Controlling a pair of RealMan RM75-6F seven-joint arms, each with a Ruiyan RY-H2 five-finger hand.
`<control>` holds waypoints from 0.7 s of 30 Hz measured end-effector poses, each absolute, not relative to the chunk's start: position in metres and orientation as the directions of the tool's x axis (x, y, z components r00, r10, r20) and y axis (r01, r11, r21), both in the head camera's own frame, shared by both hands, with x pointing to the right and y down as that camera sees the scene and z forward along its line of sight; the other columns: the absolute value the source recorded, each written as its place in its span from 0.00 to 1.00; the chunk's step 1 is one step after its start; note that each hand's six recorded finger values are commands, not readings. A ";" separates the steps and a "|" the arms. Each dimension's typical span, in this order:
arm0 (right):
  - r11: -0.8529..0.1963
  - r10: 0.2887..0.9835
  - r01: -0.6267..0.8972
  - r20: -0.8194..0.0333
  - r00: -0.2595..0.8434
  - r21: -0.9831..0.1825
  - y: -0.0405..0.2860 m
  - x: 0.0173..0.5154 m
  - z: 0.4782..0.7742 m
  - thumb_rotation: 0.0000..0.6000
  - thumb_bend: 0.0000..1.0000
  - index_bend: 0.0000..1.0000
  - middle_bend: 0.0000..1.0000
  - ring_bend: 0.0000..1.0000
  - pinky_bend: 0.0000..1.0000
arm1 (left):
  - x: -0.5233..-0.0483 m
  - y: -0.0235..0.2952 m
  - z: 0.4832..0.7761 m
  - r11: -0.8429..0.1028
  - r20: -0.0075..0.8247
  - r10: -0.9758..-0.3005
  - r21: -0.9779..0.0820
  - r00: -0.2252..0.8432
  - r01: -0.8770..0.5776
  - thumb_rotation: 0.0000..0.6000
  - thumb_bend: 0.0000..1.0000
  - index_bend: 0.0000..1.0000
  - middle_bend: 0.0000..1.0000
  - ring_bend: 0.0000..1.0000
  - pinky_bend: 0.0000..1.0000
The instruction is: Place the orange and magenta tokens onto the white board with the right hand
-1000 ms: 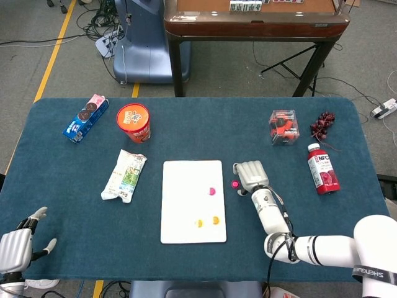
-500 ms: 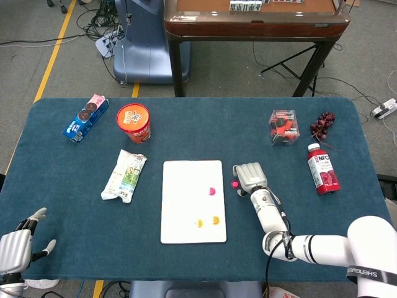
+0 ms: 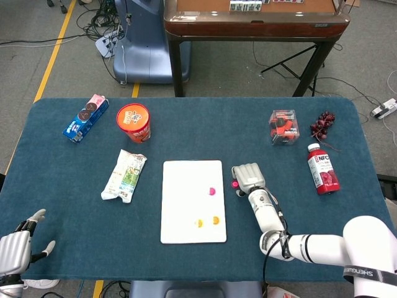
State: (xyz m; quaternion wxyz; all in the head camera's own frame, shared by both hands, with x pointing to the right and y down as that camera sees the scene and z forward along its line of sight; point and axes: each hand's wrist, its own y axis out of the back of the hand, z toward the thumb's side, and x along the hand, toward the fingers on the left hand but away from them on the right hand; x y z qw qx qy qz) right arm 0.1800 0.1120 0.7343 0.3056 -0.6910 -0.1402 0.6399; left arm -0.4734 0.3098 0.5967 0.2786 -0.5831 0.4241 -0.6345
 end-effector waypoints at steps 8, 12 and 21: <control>-0.776 0.581 -0.202 -0.802 0.138 -0.597 0.112 0.177 0.738 1.00 0.23 0.40 1.00 1.00 1.00 | -0.474 0.312 0.597 -0.488 0.507 -0.845 -0.861 -0.168 -0.144 1.00 0.24 0.20 0.30 0.31 0.65; -0.780 0.578 -0.204 -0.806 0.128 -0.591 0.112 0.178 0.740 1.00 0.23 0.40 1.00 1.00 1.00 | -0.474 0.313 0.597 -0.488 0.508 -0.845 -0.861 -0.169 -0.145 1.00 0.24 0.20 0.30 0.30 0.65; -0.788 0.570 -0.202 -0.813 0.119 -0.582 0.114 0.180 0.744 1.00 0.23 0.42 1.00 1.00 1.00 | -0.474 0.315 0.598 -0.492 0.512 -0.842 -0.858 -0.169 -0.147 1.00 0.24 0.20 0.30 0.31 0.65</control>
